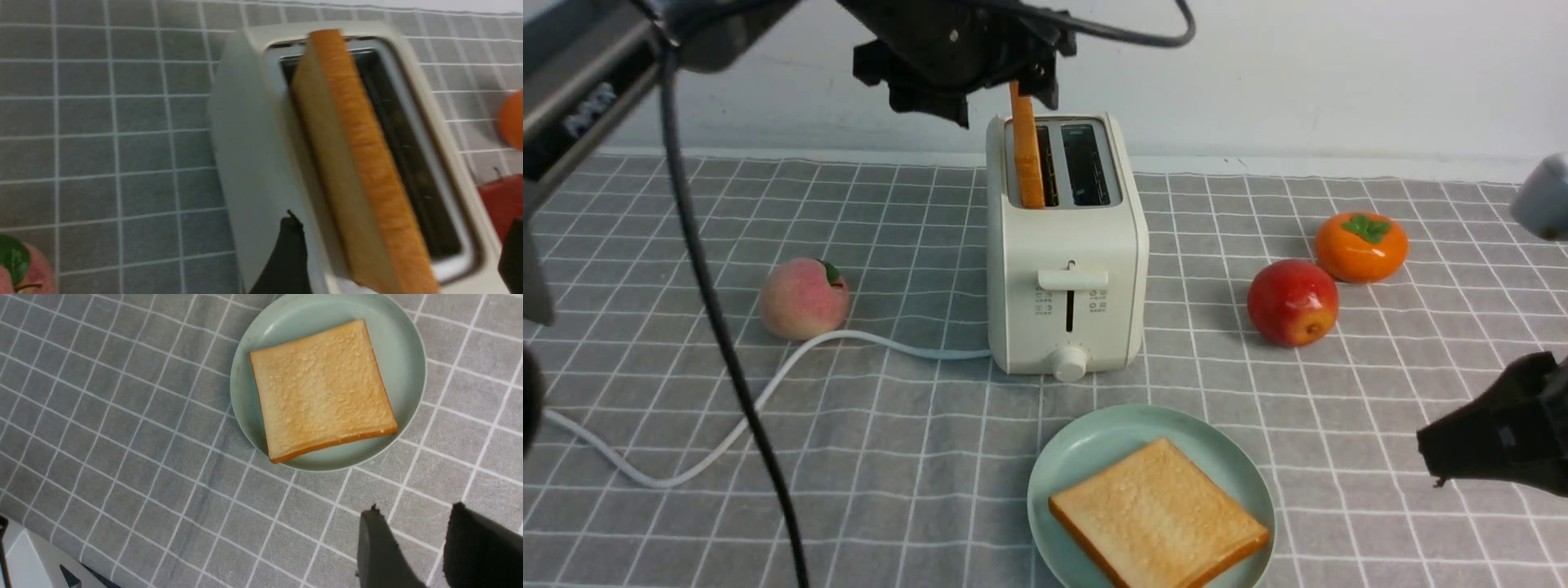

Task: Take toasted bread from bread machine on grey coffee table place on plate.
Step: 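Reach for a toast slice standing in the toaster with the left gripper, then place the slice of bread on the plate with the left gripper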

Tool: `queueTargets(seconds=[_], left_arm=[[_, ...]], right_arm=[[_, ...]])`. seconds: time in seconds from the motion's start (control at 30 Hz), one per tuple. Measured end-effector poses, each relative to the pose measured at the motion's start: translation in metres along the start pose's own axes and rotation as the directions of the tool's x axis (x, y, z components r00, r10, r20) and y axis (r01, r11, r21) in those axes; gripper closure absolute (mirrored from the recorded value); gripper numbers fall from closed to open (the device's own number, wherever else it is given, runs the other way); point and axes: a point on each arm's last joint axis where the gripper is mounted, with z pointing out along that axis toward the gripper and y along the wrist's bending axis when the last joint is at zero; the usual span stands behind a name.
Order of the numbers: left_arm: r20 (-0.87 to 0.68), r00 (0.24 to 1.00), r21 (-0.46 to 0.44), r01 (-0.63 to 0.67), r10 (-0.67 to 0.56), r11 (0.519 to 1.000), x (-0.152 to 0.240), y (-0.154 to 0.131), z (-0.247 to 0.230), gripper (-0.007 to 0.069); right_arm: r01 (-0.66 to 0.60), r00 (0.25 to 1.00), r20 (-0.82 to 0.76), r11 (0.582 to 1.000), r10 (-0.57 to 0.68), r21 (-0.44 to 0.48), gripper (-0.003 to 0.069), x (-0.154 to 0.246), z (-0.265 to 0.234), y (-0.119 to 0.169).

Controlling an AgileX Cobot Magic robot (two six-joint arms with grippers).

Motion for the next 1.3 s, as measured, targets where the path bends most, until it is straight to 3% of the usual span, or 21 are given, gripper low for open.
queueTargets(seconds=[0.23, 0.3, 0.43, 0.53, 0.57, 0.6, 0.77, 0.87, 0.97, 1.03, 1.17, 1.3], left_arm=[[-0.007, 1.000, -0.029, 0.003, -0.003, 1.000, 0.006, 0.007, 0.033, 0.0085], [0.001, 1.000, -0.019, 0.002, -0.002, 1.000, 0.005, 0.006, 0.034, 0.0139], [0.009, 1.000, -0.008, 0.004, -0.004, 1.000, 0.004, 0.005, 0.033, 0.0295], [0.002, 1.000, 0.015, -0.002, 0.002, 1.000, 0.003, 0.001, 0.024, 0.0505], [0.002, 1.000, 0.015, -0.005, 0.005, 1.000, 0.003, 0.001, 0.024, 0.0517], [0.005, 1.000, 0.021, -0.013, 0.013, 1.000, 0.000, 0.000, 0.014, 0.0578], [0.084, 0.996, 0.030, -0.046, 0.043, 0.998, -0.020, 0.004, -0.049, 0.0587], [0.136, 0.988, 0.012, -0.072, 0.069, 0.997, -0.031, 0.016, -0.134, 0.0587], [0.104, 0.987, 0.003, -0.126, 0.125, 0.992, -0.023, 0.019, -0.182, 0.0587], [0.074, 0.979, 0.062, -0.196, 0.192, 0.979, -0.013, 0.013, -0.199, 0.0587], [-0.014, 0.938, 0.367, -0.318, 0.347, 0.874, 0.023, -0.013, -0.195, 0.0587], [-0.159, 0.899, 0.631, -0.225, 0.408, 0.742, 0.069, -0.034, -0.154, 0.0587]], right_arm=[[0.004, 1.000, 0.005, 1.000, -0.004, 0.004, 0.0414, 0.002, -0.001, 0.000], [0.004, 1.000, -0.003, 1.000, -0.004, 0.009, 0.0414, 0.004, 0.000, -0.001], [0.003, 1.000, -0.012, 1.000, -0.003, 0.017, 0.0414, 0.006, 0.003, -0.003], [0.009, 1.000, -0.014, 1.000, -0.008, 0.029, 0.0414, 0.007, 0.004, -0.004], [0.009, 1.000, -0.011, 0.999, -0.009, 0.030, 0.0414, 0.007, 0.004, -0.004], [0.010, 1.000, -0.008, 0.999, -0.009, 0.032, 0.0414, 0.006, 0.004, -0.005], [0.013, 1.000, 0.000, 0.999, -0.013, 0.040, 0.0414, 0.005, 0.004, -0.005], [0.019, 1.000, -0.003, 0.999, -0.019, 0.050, 0.0414, 0.006, 0.004, -0.006], [0.019, 1.000, -0.023, 0.999, -0.018, 0.046, 0.0414, 0.007, 0.004, -0.006], [0.019, 0.999, -0.038, 0.999, -0.017, 0.043, 0.0414, 0.009, 0.004, -0.006], [0.019, 0.999, -0.033, 0.999, -0.018, 0.044, 0.0414, 0.008, 0.004, -0.006], [0.015, 1.000, -0.020, 0.999, -0.014, 0.040, 0.0414, 0.007, 0.004, -0.005]])
